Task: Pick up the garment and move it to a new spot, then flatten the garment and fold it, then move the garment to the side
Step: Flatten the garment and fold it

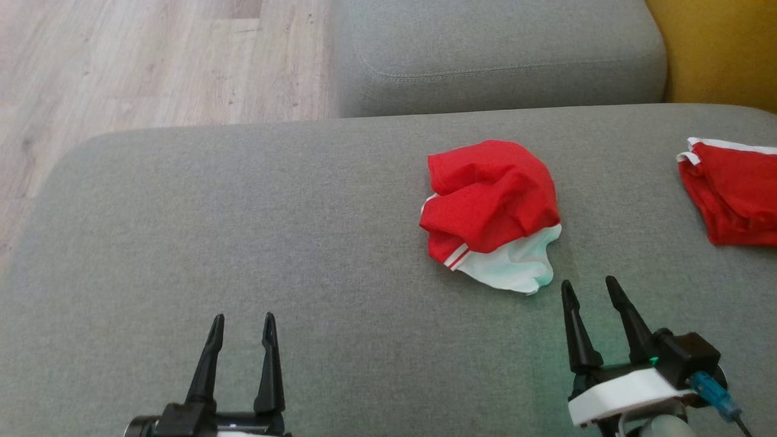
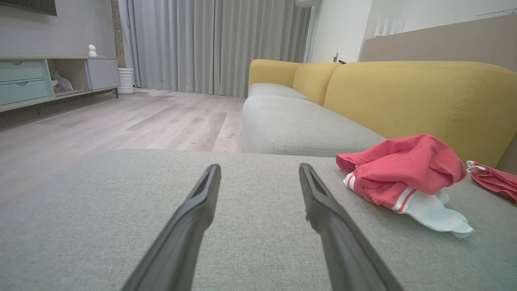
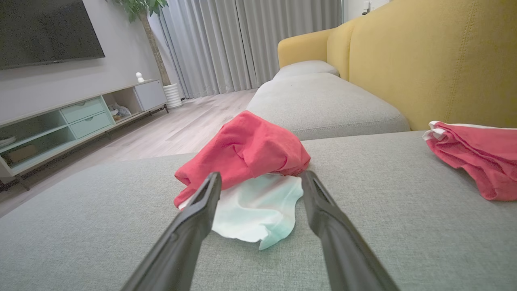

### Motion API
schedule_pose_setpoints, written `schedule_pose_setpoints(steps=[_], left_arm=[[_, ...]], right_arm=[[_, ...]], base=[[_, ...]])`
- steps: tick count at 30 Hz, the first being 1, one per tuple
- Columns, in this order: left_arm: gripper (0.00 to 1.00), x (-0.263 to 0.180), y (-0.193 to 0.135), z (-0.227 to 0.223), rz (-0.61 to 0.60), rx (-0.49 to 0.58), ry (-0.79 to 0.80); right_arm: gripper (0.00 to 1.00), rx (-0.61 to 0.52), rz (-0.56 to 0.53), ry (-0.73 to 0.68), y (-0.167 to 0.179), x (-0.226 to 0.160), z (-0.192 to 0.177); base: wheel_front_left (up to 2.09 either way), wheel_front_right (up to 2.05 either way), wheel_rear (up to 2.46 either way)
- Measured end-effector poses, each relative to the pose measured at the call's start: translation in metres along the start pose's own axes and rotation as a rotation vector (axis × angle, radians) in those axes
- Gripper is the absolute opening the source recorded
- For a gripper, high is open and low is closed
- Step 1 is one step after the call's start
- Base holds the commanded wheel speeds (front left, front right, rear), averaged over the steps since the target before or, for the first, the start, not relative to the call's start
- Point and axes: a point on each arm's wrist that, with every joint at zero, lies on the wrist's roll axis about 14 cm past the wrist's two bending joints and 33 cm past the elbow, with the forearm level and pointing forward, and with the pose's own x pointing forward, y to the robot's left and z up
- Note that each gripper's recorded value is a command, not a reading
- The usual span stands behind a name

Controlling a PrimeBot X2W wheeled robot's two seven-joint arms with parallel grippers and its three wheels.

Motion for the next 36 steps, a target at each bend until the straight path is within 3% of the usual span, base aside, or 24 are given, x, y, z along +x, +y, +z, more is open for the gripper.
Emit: schedule_pose_setpoints(steps=[11, 17, 28, 33, 36], left_arm=[[1.0, 0.005, -0.011, -0.007, -0.04, -0.001, 0.023], [1.0, 0.016, -0.036, -0.032, -0.15, 0.012, 0.104], [1.0, 0.061, -0.11, -0.103, -0.526, 0.282, 0.281], [1.0, 0.085, -0.117, -0.14, -0.594, 0.425, 0.365], [1.0, 0.106, -0.123, -0.141, -0.588, 0.473, 0.339]], right_arm=[[1.0, 0.02, -0.024, 0.005, -0.005, -0.007, -0.003], [1.0, 0.027, -0.051, 0.022, -0.012, -0.011, -0.008], [1.0, 0.02, -0.14, 0.022, -0.041, -0.011, -0.007], [1.0, 0.021, -0.2, 0.05, -0.058, -0.016, -0.014], [1.0, 0.02, -0.229, 0.056, -0.067, -0.019, -0.015]], base=[[0.0, 0.0, 0.0], [0.0, 0.0, 0.0], [0.0, 0.0, 0.0], [0.0, 0.0, 0.0], [0.0, 0.0, 0.0]])
